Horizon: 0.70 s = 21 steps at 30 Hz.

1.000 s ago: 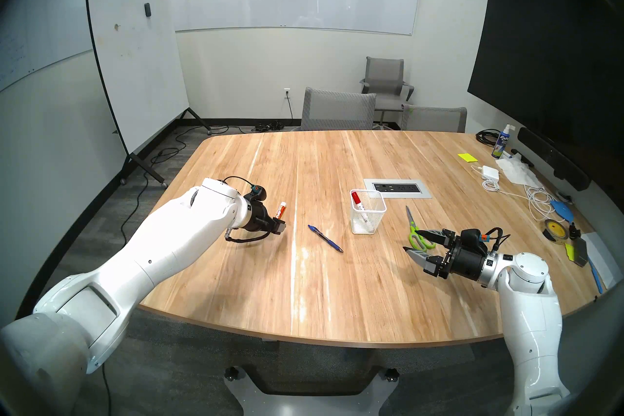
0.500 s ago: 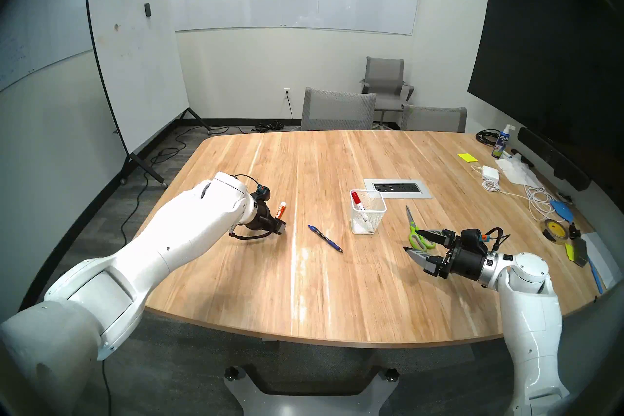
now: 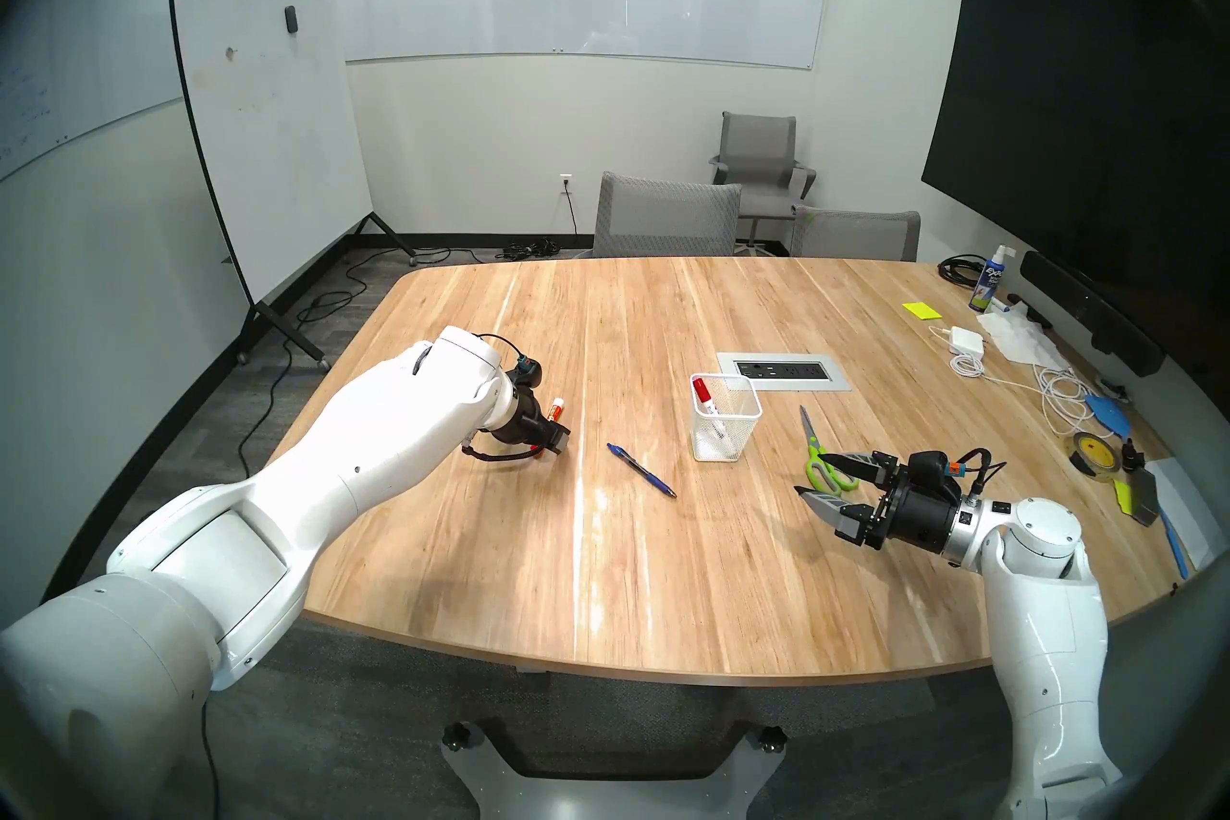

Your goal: Place the pen, the marker, and the scissors into the pen holder

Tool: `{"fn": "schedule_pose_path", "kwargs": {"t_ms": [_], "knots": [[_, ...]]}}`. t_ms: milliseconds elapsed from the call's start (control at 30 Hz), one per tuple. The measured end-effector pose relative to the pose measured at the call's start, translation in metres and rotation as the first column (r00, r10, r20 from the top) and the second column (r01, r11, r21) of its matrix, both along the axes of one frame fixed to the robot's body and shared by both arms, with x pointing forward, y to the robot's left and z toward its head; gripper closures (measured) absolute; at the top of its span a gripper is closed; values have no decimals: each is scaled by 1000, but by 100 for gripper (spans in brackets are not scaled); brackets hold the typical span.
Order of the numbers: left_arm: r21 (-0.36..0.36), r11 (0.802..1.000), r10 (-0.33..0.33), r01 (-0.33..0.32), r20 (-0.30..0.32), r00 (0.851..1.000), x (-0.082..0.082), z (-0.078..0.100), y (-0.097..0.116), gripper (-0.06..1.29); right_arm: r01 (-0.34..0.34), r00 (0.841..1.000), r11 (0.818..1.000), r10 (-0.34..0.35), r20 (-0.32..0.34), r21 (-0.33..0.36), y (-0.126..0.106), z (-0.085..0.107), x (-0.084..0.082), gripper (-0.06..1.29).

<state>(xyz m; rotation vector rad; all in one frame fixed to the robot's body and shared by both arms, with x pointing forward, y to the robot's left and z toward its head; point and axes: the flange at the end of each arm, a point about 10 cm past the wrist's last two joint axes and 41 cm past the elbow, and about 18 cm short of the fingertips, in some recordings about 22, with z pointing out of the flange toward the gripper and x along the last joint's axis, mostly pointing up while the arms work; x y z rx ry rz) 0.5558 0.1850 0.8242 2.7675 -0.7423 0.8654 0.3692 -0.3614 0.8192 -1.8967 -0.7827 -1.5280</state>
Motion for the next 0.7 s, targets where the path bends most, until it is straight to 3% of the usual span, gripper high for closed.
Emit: {"fn": "schedule_pose_path", "kwargs": {"t_ms": [133,267,333,700], "knots": [[-4,1000,-2,2,-1,1000,3,-1,-2,13,0,1000,1000,0,0,0,0,0,0,1],[-7,1000,-6,6,0,1000,7,-1,-3,46,1,1000,1000,-1,0,0,0,0,0,1],[-9,1000,-7,7,2,1000,8,-1,-4,56,1,1000,1000,-1,0,0,0,0,0,1],[-11,1000,-17,17,4,1000,11,-2,-6,78,1,1000,1000,-1,0,1,0,0,0,1]]}}
